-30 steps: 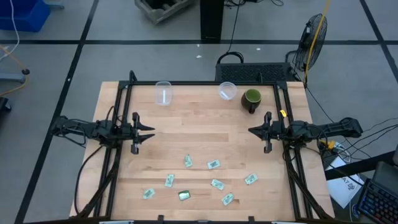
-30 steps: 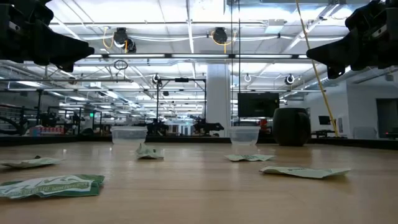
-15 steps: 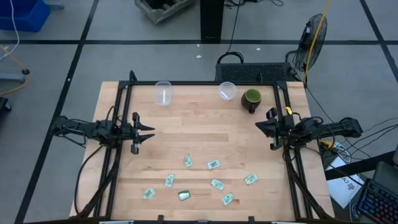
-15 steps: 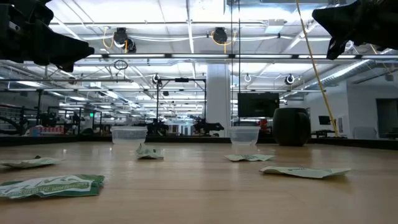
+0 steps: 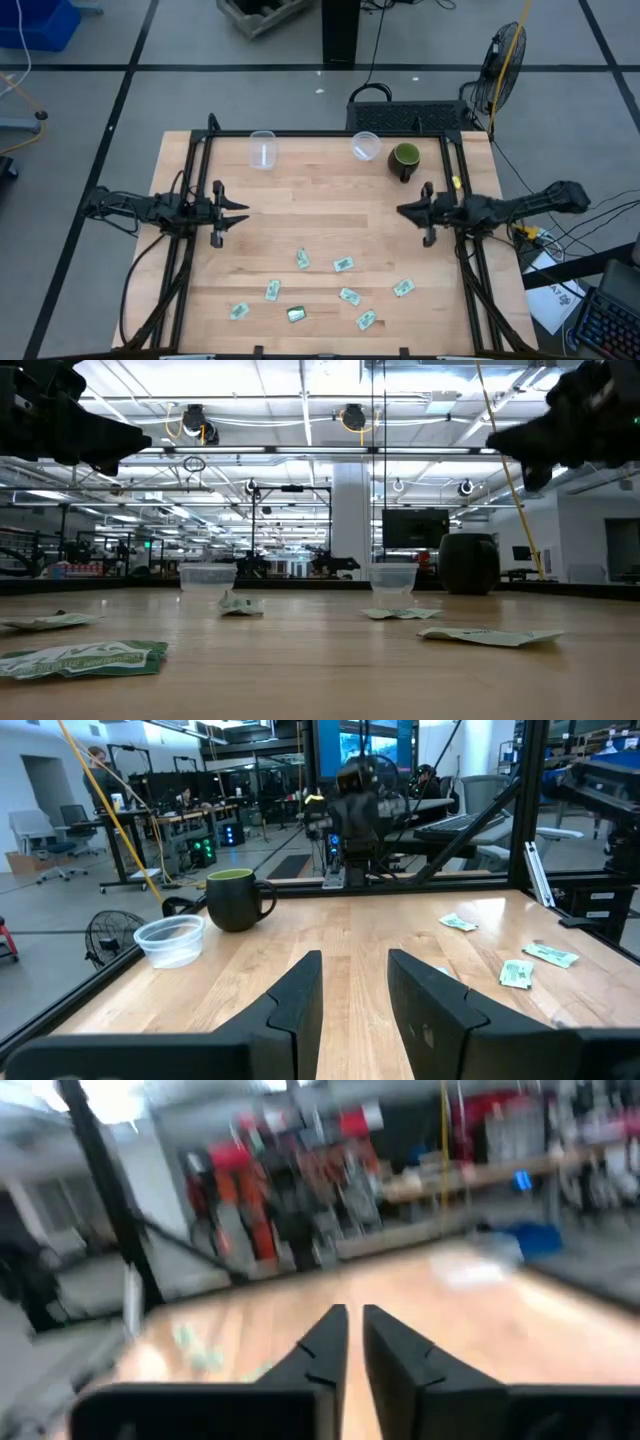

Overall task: Pick and place items into bin
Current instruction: Put the green stevia packet into the right transparent bin

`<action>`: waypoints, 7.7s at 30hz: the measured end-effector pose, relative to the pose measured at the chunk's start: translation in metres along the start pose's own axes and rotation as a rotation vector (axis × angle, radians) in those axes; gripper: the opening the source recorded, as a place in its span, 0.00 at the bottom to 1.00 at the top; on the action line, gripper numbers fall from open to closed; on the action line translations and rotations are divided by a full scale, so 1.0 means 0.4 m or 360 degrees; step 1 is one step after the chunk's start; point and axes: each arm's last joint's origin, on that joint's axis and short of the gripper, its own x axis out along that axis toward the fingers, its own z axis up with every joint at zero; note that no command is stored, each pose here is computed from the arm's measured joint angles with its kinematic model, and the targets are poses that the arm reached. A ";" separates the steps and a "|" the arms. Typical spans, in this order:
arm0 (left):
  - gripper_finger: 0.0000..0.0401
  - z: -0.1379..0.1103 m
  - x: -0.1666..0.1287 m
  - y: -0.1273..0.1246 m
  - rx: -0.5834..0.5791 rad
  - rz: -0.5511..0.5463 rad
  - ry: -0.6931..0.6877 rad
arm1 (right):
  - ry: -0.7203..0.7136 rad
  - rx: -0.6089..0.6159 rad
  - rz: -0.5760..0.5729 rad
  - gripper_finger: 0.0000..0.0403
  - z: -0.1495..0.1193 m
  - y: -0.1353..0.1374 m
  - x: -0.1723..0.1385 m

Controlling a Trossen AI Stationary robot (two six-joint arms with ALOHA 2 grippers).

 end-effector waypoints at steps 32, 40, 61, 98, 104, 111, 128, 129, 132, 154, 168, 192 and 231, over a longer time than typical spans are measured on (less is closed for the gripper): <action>0.30 0.000 0.000 0.000 -0.0001 0.0000 0.0000 | 0.1777 0.0370 -0.0128 0.41 -0.172 0.422 0.148; 0.30 0.000 0.000 0.000 -0.0001 -0.0001 0.0000 | 0.1864 0.0317 -0.0235 0.41 -0.178 0.433 0.124; 0.30 0.000 0.000 0.000 -0.0001 0.0000 0.0000 | 0.1888 0.0081 -0.0306 0.32 -0.206 0.418 0.118; 0.30 0.000 0.000 0.000 -0.0001 -0.0001 0.0000 | 0.1684 -0.0178 -0.0359 0.05 -0.204 0.385 0.157; 0.30 0.000 0.000 0.000 0.0000 -0.0001 0.0000 | 0.1542 -0.0210 -0.0355 0.05 -0.156 0.366 0.183; 0.30 0.000 0.000 0.000 0.0000 0.0000 -0.0001 | 0.1307 -0.0367 -0.0364 0.05 -0.071 0.333 0.204; 0.30 0.000 0.000 0.000 0.0000 -0.0001 -0.0001 | 0.0932 -0.0804 -0.0706 0.06 0.062 0.190 0.298; 0.30 0.000 0.000 0.000 -0.0001 -0.0001 -0.0001 | 0.0917 -0.0820 -0.0716 0.06 0.068 0.182 0.305; 0.30 0.000 0.000 0.000 -0.0001 0.0000 -0.0001 | 0.0883 -0.0870 -0.0746 0.06 0.082 0.159 0.324; 0.30 0.000 0.000 0.000 0.0000 -0.0001 -0.0001 | 0.0723 -0.0990 -0.1042 0.06 0.182 -0.062 0.399; 0.30 0.000 0.000 0.000 -0.0001 -0.0001 0.0000 | 0.0649 -0.0796 -0.1093 0.06 0.229 -0.236 0.385; 0.30 0.000 0.000 0.000 0.0000 -0.0001 0.0000 | 0.0741 -0.0404 -0.1113 0.06 0.149 -0.473 0.375; 0.30 0.000 0.000 0.000 0.0000 0.0000 0.0000 | 0.0964 -0.0073 -0.1112 0.15 0.038 -0.545 0.417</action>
